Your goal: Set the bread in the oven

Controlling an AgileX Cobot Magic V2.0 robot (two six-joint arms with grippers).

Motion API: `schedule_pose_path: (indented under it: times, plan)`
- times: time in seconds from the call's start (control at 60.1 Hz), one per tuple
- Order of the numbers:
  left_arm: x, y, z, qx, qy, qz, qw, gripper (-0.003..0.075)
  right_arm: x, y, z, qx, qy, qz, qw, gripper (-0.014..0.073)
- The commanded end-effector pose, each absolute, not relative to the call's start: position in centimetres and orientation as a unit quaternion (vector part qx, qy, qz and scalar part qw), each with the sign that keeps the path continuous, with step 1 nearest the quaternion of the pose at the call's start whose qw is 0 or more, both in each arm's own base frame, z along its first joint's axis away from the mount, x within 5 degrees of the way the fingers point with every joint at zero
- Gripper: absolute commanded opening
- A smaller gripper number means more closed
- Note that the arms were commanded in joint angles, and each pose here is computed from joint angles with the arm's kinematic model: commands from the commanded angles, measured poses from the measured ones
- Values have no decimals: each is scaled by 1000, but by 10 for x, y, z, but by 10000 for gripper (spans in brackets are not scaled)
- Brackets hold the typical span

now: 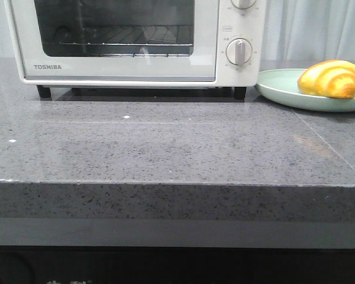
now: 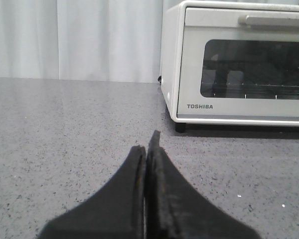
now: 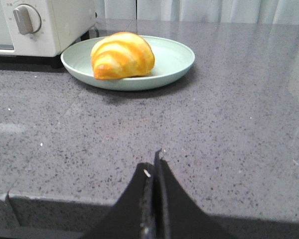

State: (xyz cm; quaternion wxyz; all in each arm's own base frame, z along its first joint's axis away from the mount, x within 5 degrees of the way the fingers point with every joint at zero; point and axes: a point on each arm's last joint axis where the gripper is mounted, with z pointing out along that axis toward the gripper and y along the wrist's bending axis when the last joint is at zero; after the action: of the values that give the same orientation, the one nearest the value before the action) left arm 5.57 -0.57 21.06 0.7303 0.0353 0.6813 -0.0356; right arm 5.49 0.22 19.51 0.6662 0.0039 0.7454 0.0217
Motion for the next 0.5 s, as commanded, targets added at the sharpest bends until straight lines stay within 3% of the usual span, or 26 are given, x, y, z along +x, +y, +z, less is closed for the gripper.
schedule_pose_path:
  times: [0.0, 0.2, 0.366, 0.483]
  plan:
    - [51, -5, 230, 24, 632, -42, 774, -20, 48, 1, 231, 5, 687, 17, 727, -66]
    - [50, -6, 280, 35, 674, -40, 736, -20, 39, 5, 278, 23, 695, 63, 716, -65]
    - [81, -9, 332, 36, 707, -41, 705, -20, 43, 8, 316, 23, 718, 81, 691, -64]
    - [103, -11, 352, 35, 720, -43, 692, -20, 51, 8, 325, 22, 732, 81, 676, -64]
